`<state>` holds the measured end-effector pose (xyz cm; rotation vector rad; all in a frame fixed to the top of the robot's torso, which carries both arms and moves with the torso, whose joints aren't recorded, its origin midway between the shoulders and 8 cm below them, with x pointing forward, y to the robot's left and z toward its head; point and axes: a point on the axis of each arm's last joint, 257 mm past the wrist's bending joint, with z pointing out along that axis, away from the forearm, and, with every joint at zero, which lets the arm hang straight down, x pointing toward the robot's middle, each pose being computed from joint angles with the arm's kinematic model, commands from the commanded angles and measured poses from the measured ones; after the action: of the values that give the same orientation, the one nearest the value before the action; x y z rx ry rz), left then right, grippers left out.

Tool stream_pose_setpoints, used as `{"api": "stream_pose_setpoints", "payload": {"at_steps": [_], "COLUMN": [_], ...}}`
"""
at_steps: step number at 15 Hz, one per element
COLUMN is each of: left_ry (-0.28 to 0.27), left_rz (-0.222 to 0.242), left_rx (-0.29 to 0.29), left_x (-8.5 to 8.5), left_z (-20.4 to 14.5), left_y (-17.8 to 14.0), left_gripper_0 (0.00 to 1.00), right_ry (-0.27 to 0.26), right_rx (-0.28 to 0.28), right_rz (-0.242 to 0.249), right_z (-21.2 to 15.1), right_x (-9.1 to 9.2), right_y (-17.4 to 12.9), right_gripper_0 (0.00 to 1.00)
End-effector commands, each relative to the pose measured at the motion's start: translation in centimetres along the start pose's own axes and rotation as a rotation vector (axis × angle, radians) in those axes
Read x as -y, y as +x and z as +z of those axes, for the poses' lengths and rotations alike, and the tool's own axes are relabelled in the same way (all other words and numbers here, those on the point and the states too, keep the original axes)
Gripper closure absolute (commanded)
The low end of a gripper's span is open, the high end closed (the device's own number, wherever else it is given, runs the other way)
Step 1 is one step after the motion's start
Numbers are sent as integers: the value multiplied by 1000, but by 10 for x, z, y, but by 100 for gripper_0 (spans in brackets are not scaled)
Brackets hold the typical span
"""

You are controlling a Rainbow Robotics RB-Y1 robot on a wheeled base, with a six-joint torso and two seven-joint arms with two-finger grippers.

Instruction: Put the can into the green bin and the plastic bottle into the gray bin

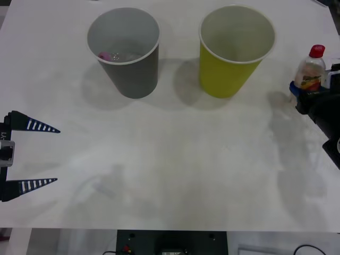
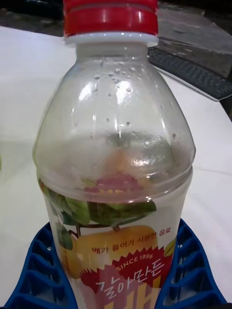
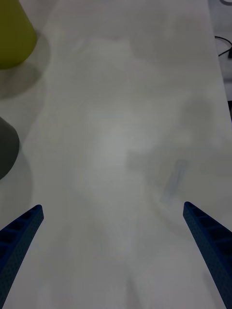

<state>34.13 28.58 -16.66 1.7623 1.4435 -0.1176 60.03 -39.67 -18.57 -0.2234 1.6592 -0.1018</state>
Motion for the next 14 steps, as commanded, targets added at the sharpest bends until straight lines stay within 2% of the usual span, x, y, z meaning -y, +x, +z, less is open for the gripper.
{"api": "stream_pose_setpoints", "payload": {"at_steps": [1,3,5,9,14], "left_ry": [0,0,0,0,0], "left_rz": [0,0,0,0,0], "left_rx": [0,0,0,0,0], "left_x": [0,0,0,0,0], "left_z": [0,0,0,0,0], "left_y": [0,0,0,0,0], "left_gripper_0": [0,0,0,0,0], "right_ry": [-104,-184,-267,-395,-547], "right_rx": [-76,-147,-217,-315,-374], "right_rz": [-100,-158,-173,-209,-137], "right_z": [-24,-46,-71,-113,-153], "right_x": [-5,-9,-20,-33,-55], "right_y": [5,5,6,-8,-43], "right_gripper_0": [100,100,100,100,100]}}
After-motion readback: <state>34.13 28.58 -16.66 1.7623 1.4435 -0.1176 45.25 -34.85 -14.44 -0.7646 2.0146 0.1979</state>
